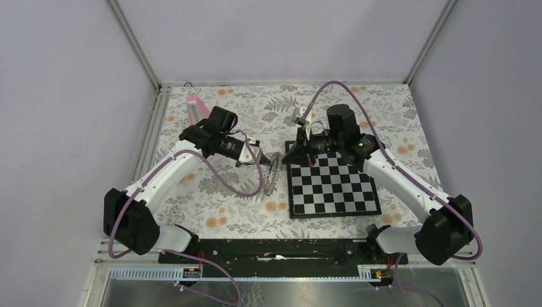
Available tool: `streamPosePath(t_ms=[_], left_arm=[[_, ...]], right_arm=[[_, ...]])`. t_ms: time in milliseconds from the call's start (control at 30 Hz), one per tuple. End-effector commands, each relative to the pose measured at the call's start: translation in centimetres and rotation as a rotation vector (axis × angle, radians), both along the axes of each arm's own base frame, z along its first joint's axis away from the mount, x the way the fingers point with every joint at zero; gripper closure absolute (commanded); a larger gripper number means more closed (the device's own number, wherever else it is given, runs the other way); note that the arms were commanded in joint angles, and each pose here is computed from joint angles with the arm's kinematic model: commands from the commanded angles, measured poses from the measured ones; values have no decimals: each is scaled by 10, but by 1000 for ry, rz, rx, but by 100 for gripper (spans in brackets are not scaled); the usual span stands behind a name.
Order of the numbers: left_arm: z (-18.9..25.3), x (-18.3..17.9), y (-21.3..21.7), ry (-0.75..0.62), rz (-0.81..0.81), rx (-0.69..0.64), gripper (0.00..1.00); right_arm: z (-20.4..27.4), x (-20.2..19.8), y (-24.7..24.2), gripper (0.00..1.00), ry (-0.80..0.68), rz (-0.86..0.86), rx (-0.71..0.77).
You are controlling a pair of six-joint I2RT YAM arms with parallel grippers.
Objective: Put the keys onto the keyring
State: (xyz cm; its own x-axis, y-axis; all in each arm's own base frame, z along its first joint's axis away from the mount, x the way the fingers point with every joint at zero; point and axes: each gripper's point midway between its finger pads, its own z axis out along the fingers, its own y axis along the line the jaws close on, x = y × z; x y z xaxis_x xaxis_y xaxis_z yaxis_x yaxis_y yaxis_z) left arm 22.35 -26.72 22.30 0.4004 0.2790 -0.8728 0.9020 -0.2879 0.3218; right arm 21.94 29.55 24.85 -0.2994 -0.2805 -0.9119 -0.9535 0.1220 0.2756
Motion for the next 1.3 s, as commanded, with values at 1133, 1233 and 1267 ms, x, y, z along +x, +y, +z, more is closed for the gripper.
streamPosePath(t_ms=[1133,1233,1267], left_arm=[[5,0,-8,-181,-84,35,100],[5,1,-8,-182,-80,41,100],[4,1,-8,-183,-78,45,100]], right_arm=[[-27,12,22,100,236,-9,52],[-27,12,23,100,241,-4,55],[-27,11,23,100,243,-2,56]])
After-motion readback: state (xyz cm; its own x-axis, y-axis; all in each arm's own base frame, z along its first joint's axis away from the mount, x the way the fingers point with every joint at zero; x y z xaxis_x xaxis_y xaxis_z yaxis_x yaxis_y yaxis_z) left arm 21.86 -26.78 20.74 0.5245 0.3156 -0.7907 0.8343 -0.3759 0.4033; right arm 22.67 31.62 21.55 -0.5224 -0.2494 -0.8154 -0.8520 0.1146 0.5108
